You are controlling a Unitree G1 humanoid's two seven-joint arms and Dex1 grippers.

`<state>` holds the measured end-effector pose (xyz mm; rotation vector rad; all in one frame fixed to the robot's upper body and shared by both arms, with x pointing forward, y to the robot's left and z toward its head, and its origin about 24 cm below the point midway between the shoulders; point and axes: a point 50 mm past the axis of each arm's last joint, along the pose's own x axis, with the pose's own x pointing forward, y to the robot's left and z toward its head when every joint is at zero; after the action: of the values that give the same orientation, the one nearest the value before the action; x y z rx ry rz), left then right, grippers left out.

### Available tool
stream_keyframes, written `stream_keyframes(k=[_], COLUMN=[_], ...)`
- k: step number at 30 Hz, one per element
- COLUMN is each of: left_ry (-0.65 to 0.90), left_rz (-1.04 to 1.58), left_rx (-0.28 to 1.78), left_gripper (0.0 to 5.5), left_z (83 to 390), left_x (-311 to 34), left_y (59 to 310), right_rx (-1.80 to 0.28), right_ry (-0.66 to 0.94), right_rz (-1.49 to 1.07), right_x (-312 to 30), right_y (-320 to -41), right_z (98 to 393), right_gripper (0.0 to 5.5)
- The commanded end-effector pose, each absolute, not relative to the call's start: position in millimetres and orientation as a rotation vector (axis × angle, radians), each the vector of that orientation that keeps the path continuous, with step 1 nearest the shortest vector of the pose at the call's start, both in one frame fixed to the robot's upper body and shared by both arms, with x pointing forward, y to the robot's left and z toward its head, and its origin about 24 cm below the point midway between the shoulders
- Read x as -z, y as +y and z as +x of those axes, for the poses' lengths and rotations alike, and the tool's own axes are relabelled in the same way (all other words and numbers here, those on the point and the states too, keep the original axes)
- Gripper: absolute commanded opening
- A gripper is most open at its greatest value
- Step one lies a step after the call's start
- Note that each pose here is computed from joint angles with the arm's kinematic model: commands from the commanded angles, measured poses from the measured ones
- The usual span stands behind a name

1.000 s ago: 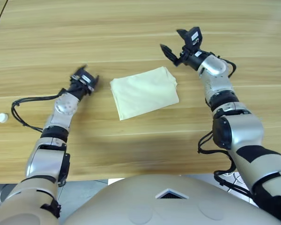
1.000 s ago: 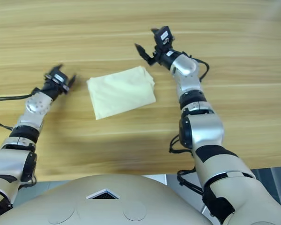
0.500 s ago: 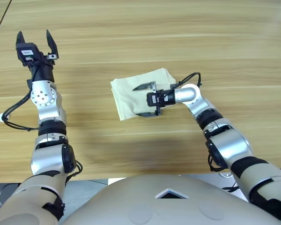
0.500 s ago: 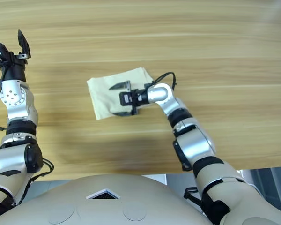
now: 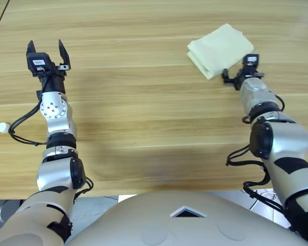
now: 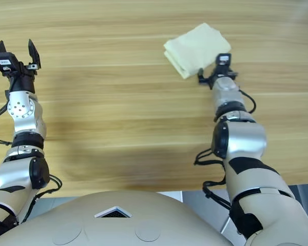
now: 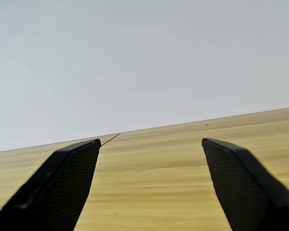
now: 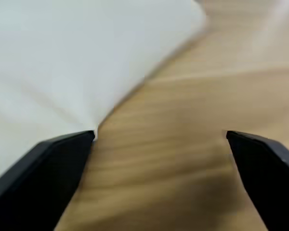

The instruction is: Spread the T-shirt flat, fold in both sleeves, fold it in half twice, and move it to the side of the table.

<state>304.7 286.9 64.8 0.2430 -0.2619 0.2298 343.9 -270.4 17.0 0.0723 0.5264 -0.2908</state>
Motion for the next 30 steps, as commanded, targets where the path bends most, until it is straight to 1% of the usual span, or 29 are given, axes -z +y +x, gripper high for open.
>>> stream_keyframes(k=[1, 4, 8, 10, 12, 15, 17, 19, 22, 26, 30], left_ry=[-0.242, -0.242, -0.248, -0.253, -0.25, -0.247, -0.246, -0.244, -0.242, -0.236, -0.237], left_rz=[0.251, 0.25, 0.248, 0.246, 0.242, 0.238, 0.237, 0.236, 0.236, 0.234, 0.234], left_rx=[-0.244, -0.254, -0.251, -0.247, -0.243, -0.239, -0.234, -0.23, -0.222, -0.215, -0.213], left_gripper=[3.92, 3.92, 3.92, 3.92, 3.92, 3.92, 3.92, 3.92, 3.92, 3.92, 3.92], left_z=[298, 296, 294, 294, 295, 296, 296, 296, 295, 295, 295], left_x=[-58, -57, -57, -56, -54, -53, -52, -51, -49, -47, -46], left_y=[293, 295, 294, 292, 290, 288, 287, 285, 283, 280, 279], right_rx=[0.29, 0.251, 0.273, 0.222, 0.144, 0.063, -0.013, -0.059, -0.062, -0.032, -0.041], right_ry=[0.562, 0.509, 0.304, 0.189, 0.129, 0.15, 0.203, 0.254, 0.298, 0.351, 0.41], right_rz=[0.172, 0.182, 0.097, 0.042, -0.037, -0.15, -0.26, -0.406, -0.537, -0.6, -0.675], right_x=[-5, -14, -63, -91, -106, -102, -89, -76, -64, -54, -42], right_y=[-275, -277, -284, -269, -244, -215, -196, -187, -192, -210, -219], right_z=[334, 339, 364, 381, 394, 400, 399, 395, 389, 381, 373], right_gripper=[5.08, 5.08, 5.08, 5.08, 5.08, 5.08, 5.08, 5.08, 5.08, 5.08, 5.08])
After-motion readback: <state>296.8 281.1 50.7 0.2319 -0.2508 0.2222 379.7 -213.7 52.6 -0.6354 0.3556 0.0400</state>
